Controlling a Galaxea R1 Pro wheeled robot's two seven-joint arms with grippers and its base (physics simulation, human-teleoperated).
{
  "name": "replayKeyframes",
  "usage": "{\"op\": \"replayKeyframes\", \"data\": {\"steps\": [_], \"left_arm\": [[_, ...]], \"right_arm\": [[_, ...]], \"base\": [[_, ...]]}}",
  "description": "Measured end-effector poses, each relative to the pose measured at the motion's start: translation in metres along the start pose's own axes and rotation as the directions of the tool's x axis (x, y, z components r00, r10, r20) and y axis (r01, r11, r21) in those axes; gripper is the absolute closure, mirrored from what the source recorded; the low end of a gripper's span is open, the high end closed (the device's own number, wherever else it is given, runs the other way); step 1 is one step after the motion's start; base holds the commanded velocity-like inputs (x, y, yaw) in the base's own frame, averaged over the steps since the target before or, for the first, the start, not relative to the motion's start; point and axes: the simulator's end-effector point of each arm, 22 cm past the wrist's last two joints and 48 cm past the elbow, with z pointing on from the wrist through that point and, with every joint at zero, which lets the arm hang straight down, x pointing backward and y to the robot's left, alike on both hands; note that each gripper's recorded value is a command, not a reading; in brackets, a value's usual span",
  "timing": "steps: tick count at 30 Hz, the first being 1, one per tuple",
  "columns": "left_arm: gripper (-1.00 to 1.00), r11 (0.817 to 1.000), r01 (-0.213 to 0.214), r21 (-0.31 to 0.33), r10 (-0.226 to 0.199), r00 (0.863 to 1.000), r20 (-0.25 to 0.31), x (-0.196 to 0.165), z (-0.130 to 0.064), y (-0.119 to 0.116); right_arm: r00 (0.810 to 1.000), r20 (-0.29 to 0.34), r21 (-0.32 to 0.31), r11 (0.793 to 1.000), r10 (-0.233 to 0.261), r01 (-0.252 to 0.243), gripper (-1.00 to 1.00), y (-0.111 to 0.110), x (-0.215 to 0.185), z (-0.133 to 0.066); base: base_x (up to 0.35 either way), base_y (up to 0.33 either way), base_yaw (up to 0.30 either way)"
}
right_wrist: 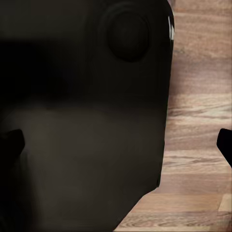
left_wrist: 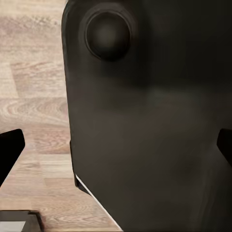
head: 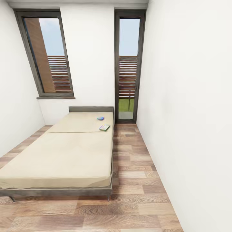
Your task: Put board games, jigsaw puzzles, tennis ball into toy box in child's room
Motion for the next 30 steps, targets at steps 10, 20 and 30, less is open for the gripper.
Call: {"op": "replayKeyframes", "data": {"steps": [10,20,30], "left_arm": [[-1.0,1.0,0.004,-0.019,-0.004,1.0,-0.006,0.009,0.0,0.017],[-1.0,1.0,0.004,-0.019,-0.004,1.0,-0.006,0.009,0.0,0.017],[-1.0,1.0,0.004,-0.019,-0.004,1.0,-0.006,0.009,0.0,0.017]], "right_arm": [[0.998,0.066,-0.015,1.0,-0.002,0.003,-1.0,0.011,-0.045,-0.001],[0.998,0.066,-0.015,1.0,-0.002,0.003,-1.0,0.011,-0.045,-0.001],[0.998,0.066,-0.015,1.0,-0.002,0.003,-1.0,0.011,-0.045,-0.001]], "base": [[0.0,0.0,0.0],[0.0,0.0,0.0],[0.0,0.0,0.0]]}}
